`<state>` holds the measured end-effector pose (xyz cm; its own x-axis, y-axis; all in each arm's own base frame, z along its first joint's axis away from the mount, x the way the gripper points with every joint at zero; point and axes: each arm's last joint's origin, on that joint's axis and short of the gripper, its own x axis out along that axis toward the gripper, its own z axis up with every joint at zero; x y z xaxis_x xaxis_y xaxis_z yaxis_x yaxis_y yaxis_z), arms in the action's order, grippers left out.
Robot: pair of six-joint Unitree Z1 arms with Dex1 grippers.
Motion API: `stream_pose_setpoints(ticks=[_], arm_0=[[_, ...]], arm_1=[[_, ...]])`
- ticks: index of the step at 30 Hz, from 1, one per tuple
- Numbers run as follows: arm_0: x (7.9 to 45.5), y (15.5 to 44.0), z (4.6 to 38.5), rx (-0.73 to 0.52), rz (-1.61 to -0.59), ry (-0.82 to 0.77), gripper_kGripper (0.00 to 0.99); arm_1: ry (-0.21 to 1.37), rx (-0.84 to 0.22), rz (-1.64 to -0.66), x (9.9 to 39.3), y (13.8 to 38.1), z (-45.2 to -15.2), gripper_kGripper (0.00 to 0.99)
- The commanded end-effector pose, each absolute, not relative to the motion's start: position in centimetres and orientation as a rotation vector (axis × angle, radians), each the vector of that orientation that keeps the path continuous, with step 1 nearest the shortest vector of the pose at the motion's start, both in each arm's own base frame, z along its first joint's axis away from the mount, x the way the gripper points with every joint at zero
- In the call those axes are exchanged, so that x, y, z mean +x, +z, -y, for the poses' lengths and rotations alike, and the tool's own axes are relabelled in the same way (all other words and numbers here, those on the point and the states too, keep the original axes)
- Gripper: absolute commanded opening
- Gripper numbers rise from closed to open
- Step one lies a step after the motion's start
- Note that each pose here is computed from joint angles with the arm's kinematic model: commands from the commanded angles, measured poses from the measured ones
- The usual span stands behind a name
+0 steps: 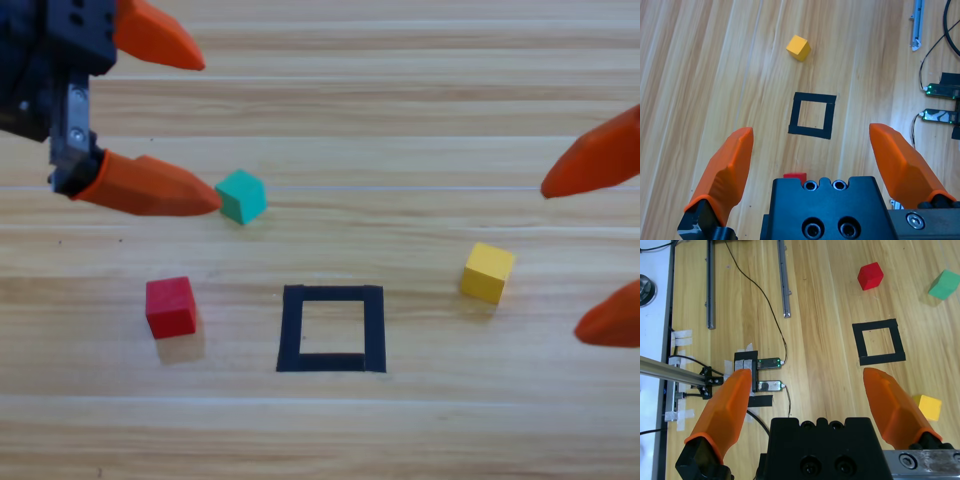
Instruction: Stack the blocks in the rectangular block: red at the bottom, yellow in the middle, green on top
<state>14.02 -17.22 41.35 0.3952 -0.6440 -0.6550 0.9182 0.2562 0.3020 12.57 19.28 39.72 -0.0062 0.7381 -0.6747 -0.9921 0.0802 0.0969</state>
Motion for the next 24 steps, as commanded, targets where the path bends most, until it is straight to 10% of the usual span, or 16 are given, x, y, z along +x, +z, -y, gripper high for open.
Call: stream_pose_setpoints(ticks=[1,12,24], arm_0=[[13.3,41.3,16.8,0.710,-0.459,-1.092,0.990],[15.7,41.4,15.9,0.630,-0.550,-0.772,0.990],[18.9,40.1,12.7,0.558,-0.621,-0.379,0.990]], arm_1=[[1.369,-0.632,-0.754,14.8,38.5,-20.1,0.989],[1.022,-0.580,-1.098,25.2,33.0,-22.8,0.989],[0.416,-0.228,-1.253,31.3,29.5,-25.8,0.990]])
